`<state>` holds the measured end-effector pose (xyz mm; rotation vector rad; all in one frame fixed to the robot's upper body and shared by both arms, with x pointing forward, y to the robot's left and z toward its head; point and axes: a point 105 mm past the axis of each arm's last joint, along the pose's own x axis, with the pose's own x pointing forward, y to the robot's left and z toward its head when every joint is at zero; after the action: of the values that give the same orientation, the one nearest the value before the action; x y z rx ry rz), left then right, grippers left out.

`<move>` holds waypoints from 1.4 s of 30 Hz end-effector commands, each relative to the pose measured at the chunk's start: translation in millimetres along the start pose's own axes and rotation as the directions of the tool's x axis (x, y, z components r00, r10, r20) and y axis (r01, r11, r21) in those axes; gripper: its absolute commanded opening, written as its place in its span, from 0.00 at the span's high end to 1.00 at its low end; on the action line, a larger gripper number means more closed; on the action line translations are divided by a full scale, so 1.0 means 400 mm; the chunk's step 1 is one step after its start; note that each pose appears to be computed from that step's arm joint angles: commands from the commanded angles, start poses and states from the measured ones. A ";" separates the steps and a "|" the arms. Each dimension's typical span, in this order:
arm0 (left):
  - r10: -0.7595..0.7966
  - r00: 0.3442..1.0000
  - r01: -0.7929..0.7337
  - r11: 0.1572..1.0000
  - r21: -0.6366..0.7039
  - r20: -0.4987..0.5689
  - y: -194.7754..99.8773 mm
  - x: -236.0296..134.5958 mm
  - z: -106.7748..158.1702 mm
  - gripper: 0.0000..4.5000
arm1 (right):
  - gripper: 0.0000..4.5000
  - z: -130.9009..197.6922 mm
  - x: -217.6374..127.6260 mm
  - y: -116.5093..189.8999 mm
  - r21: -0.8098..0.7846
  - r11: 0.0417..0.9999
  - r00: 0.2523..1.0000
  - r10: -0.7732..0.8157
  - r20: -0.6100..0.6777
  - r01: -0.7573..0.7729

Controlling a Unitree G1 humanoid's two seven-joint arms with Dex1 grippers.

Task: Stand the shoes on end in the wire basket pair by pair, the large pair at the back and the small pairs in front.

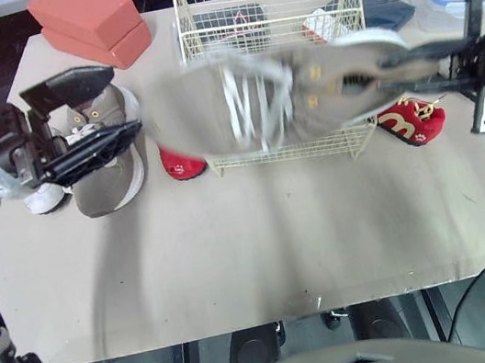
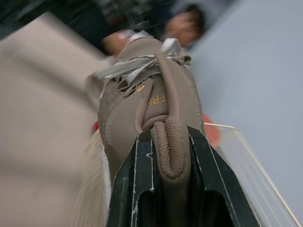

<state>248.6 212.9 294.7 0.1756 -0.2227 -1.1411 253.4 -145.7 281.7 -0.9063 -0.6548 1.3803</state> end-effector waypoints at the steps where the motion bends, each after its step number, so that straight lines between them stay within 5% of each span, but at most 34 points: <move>1: -0.035 0.999 0.035 0.999 0.024 0.001 -0.016 -0.002 0.024 0.00 | 0.99 0.015 -0.006 0.013 -0.231 0.965 0.992 0.119 -0.038 -0.124; 10: -0.242 0.960 0.231 0.969 -0.089 -0.142 -0.074 0.094 -0.055 0.00 | 0.99 0.043 0.041 0.036 -0.579 0.790 0.974 0.226 -0.033 -0.203; 26: -0.495 0.813 0.478 0.868 -0.136 -0.306 -0.089 0.201 -0.141 0.00 | 0.99 0.137 0.111 0.041 -0.764 0.641 0.963 0.246 0.111 -0.076; 34: -0.556 0.773 0.508 0.831 -0.226 -0.305 -0.108 0.203 -0.150 0.64 | 1.00 0.155 0.121 0.026 -0.810 0.586 0.971 0.208 0.120 -0.025; 37: -0.561 0.773 0.509 0.827 -0.238 -0.298 -0.114 0.205 -0.153 0.75 | 1.00 0.159 0.119 0.024 -0.813 0.582 0.973 0.194 0.128 -0.009; 42: -0.556 0.777 0.508 0.830 -0.229 -0.296 -0.119 0.208 -0.158 0.78 | 1.00 0.164 0.112 0.024 -0.817 0.577 0.975 0.175 0.135 0.009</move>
<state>262.2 125.7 230.5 0.2987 0.2523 -1.6417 213.5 -91.0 275.0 -1.6432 -1.3249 1.3762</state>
